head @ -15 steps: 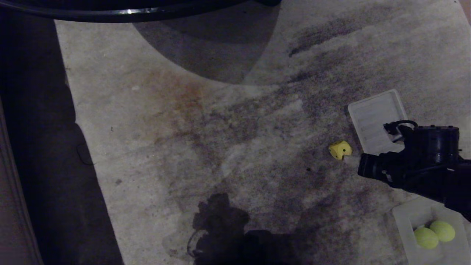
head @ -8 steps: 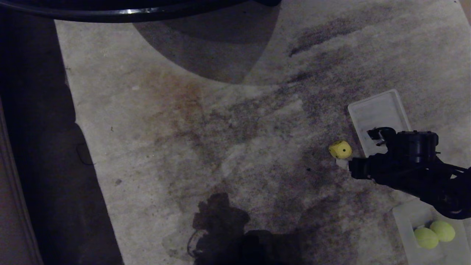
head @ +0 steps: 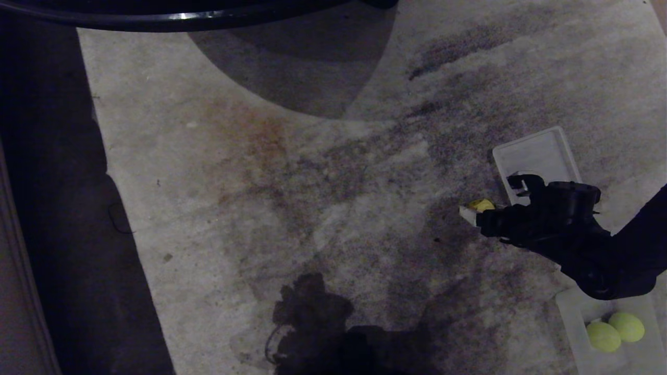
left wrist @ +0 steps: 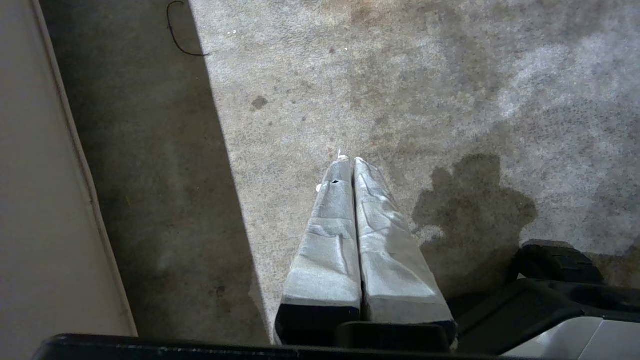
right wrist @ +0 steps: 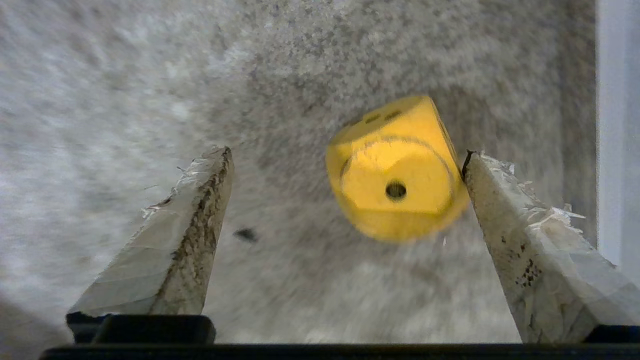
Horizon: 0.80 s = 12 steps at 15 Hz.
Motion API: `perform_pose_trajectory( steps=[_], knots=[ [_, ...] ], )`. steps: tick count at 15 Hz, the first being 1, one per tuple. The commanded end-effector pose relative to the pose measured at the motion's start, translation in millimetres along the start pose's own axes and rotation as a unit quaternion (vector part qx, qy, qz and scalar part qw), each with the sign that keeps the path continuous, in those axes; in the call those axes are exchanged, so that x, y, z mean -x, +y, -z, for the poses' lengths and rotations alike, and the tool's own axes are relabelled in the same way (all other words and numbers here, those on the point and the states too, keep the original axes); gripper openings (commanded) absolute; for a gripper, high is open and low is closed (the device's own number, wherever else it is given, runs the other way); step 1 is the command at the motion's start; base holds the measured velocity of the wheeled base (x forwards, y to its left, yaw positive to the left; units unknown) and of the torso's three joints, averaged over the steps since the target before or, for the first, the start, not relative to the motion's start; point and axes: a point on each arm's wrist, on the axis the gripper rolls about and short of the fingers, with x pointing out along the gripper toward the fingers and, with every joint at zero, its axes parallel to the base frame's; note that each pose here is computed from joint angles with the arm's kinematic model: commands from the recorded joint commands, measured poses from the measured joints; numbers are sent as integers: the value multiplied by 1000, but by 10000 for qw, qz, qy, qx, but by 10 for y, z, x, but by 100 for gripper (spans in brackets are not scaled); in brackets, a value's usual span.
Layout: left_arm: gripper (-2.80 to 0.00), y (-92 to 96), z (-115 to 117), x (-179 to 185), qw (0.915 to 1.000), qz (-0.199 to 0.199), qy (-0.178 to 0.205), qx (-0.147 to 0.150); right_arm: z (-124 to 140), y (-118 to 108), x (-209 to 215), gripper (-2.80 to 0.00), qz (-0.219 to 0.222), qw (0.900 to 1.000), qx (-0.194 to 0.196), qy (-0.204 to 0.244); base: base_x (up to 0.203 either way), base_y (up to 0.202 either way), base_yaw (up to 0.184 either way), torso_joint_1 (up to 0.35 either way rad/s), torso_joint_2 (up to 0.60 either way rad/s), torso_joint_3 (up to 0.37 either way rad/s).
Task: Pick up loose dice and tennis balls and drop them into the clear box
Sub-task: Pick up toys out of the box
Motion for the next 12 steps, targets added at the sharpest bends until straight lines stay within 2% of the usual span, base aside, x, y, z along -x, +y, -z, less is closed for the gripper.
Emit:
perform_pose_trajectory(
  steps=[1, 5, 9, 10, 12],
  knots=[
    [-280, 0, 4, -2, 10000, -6, 13, 2, 146, -60, -88, 0, 44, 9995, 296, 141, 0, 0, 0, 0, 0, 0],
    [-280, 0, 4, -2, 10000, -6, 13, 2, 128, -103, -103, 0, 97, 9987, 482, 100, 0, 0, 0, 0, 0, 0],
    [-280, 0, 4, -2, 10000, -6, 13, 2, 234, -147, -155, 0, 131, 9957, 885, 235, 0, 0, 0, 0, 0, 0],
    [-280, 0, 4, -2, 10000, -1, 13, 2, 243, -178, -153, -280, 156, 9950, 949, 255, 0, 0, 0, 0, 0, 0],
    [-280, 0, 4, -2, 10000, -6, 13, 2, 291, -191, -186, -280, 163, 9938, 1057, 307, 0, 0, 0, 0, 0, 0]
  ],
)
